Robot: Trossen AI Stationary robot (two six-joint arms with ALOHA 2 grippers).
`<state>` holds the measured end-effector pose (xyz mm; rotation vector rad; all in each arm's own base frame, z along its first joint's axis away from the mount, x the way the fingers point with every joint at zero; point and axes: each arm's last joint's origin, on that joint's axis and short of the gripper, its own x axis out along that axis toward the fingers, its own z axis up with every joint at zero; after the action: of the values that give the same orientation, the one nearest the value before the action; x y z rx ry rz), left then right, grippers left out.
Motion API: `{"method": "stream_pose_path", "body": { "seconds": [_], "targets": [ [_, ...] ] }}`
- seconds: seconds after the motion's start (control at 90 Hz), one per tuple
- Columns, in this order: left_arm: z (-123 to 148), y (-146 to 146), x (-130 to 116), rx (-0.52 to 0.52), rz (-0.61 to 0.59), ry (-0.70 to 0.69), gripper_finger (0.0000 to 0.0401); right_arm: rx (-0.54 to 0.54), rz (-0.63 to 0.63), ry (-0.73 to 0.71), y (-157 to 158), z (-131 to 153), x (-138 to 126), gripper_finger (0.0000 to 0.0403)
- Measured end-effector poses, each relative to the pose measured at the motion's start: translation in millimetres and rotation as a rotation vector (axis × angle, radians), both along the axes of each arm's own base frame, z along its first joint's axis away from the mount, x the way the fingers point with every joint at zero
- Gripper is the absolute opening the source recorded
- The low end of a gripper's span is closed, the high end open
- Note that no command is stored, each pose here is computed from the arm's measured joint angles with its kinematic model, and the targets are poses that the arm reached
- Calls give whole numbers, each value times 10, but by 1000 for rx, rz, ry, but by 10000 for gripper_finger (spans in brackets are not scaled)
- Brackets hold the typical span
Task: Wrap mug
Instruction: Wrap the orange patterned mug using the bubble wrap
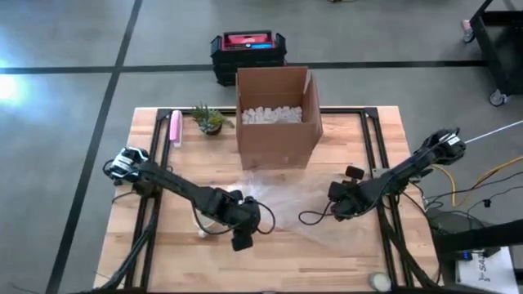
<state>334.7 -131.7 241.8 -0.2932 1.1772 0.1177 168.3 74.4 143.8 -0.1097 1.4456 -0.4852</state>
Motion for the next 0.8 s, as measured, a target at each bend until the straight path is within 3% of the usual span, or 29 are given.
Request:
{"method": "stream_pose_path", "body": {
  "seconds": [0.233, 0.4, 0.633, 0.8],
  "targets": [
    [458, 53, 14, -20, -69, -140, 94, 52, 156, -103, 99, 453, 170, 18],
    [622, 61, 36, 35, -110, -211, 78, -92, 140, -217, -61, 576, 210, 30],
    [593, 66, 24, 50, -130, -207, 80, -93, -20, -217, -489, 456, 295, 129],
    [565, 71, 20, 52, -129, -200, 88, 55, -78, -278, -833, 202, 340, 198]
  ]
}}
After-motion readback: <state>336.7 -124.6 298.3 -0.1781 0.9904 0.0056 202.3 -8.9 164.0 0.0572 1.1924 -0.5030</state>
